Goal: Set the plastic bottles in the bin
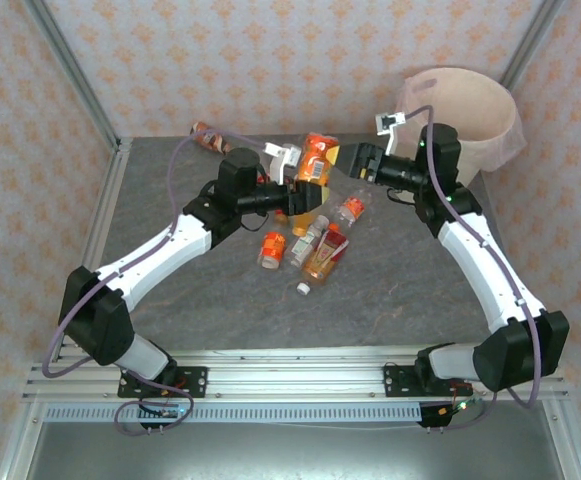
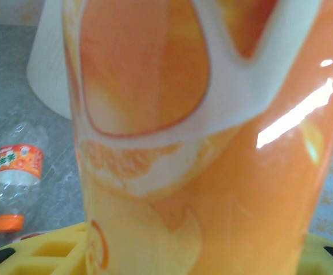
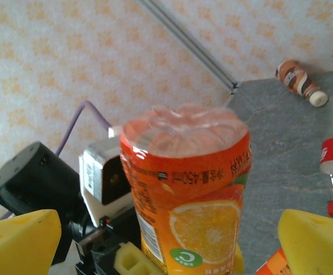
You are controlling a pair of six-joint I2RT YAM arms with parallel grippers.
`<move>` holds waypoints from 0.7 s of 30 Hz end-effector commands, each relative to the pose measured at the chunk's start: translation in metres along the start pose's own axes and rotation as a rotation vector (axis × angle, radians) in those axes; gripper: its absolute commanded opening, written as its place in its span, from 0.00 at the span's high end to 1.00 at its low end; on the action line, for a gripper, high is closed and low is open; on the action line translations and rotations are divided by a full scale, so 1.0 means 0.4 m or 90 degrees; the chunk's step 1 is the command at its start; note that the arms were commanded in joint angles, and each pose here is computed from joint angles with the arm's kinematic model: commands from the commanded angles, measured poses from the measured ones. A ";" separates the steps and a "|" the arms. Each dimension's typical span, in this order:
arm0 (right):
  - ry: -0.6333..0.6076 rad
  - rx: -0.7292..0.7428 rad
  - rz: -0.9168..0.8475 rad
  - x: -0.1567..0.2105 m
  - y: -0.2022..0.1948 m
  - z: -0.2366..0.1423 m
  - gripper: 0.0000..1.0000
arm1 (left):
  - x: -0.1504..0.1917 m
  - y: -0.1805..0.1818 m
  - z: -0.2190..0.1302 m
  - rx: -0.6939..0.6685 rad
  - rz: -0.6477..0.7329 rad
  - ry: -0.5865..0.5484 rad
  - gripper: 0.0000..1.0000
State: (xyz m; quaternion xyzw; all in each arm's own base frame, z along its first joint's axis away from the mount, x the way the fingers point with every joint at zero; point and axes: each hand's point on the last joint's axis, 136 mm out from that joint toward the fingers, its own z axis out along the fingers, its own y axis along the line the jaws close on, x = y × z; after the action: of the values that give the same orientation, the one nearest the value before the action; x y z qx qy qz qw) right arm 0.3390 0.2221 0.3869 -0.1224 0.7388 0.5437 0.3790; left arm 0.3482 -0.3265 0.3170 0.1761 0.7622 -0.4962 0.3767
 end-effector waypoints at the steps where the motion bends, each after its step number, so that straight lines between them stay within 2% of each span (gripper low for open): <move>1: 0.029 -0.015 -0.033 0.007 0.023 0.013 0.03 | -0.042 -0.070 0.000 0.061 0.028 -0.023 0.60; 8: 0.072 -0.060 -0.031 0.026 0.043 0.042 0.09 | -0.042 -0.081 0.022 0.082 0.023 -0.015 0.60; 16: 0.031 -0.019 -0.023 -0.010 0.015 0.063 0.21 | -0.041 -0.080 0.039 0.088 0.018 -0.014 0.59; 21: 0.038 -0.012 -0.007 -0.003 -0.006 0.075 0.29 | -0.041 -0.079 0.045 0.095 0.016 -0.013 0.59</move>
State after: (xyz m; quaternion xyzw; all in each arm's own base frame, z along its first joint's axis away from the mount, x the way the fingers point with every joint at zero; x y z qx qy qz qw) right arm 0.3494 0.2447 0.3659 -0.1351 0.7584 0.5422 0.3357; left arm 0.3499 -0.3452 0.3185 0.1888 0.7473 -0.5247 0.3614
